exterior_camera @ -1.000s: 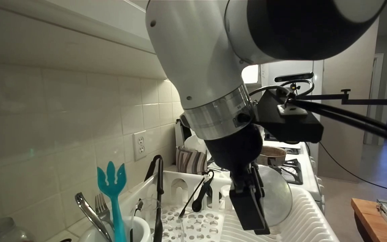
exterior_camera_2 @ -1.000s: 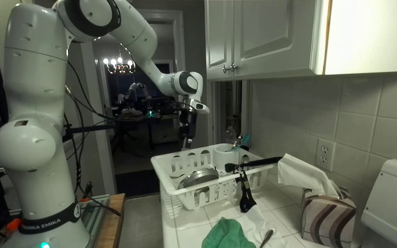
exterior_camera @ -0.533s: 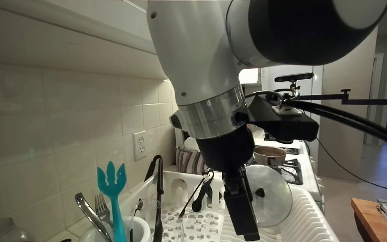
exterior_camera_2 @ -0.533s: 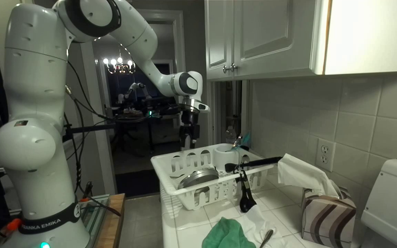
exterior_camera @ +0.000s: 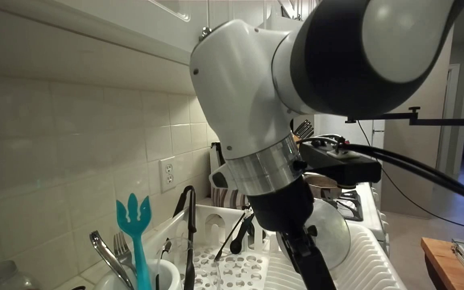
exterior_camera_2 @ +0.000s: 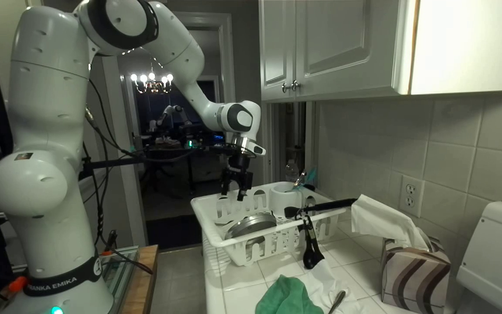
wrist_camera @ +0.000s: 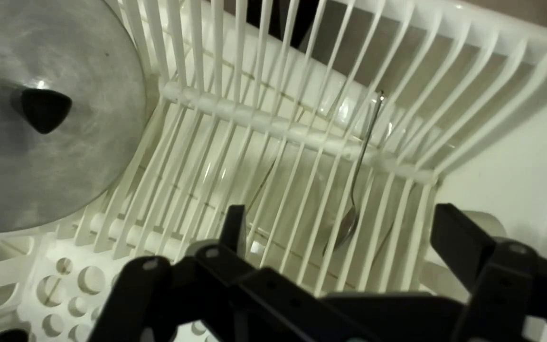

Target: Remove one spoon from the cutlery holder on the dishrack.

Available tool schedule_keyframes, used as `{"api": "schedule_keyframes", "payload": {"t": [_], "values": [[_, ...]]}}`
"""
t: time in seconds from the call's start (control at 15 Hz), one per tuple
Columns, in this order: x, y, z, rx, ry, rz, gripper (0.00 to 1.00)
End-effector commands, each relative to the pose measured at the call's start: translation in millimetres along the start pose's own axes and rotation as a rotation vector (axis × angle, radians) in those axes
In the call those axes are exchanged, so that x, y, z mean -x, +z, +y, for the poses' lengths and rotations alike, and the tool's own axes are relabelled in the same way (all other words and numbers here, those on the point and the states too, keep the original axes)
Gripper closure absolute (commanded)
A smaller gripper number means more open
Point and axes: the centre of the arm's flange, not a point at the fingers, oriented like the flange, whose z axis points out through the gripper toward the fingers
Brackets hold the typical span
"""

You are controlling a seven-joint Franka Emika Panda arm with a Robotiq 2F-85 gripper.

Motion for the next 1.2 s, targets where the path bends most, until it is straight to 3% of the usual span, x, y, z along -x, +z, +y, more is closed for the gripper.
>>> {"api": "schedule_keyframes", "payload": {"t": [0.0,0.33,0.6,0.67,0.73,1.13], "values": [[5.7,39.3,8.4,-0.084,-0.079,-0.035,0.0],[6.4,64.8,0.3,-0.1,-0.144,-0.101,0.03],[3.7,70.9,-4.4,-0.103,-0.16,-0.107,0.02],[2.9,72.7,-5.0,-0.105,-0.162,-0.11,0.2],[3.1,75.4,-5.7,-0.107,-0.164,-0.11,0.3],[-2.6,93.7,-6.7,-0.119,-0.163,-0.099,0.73]]}}
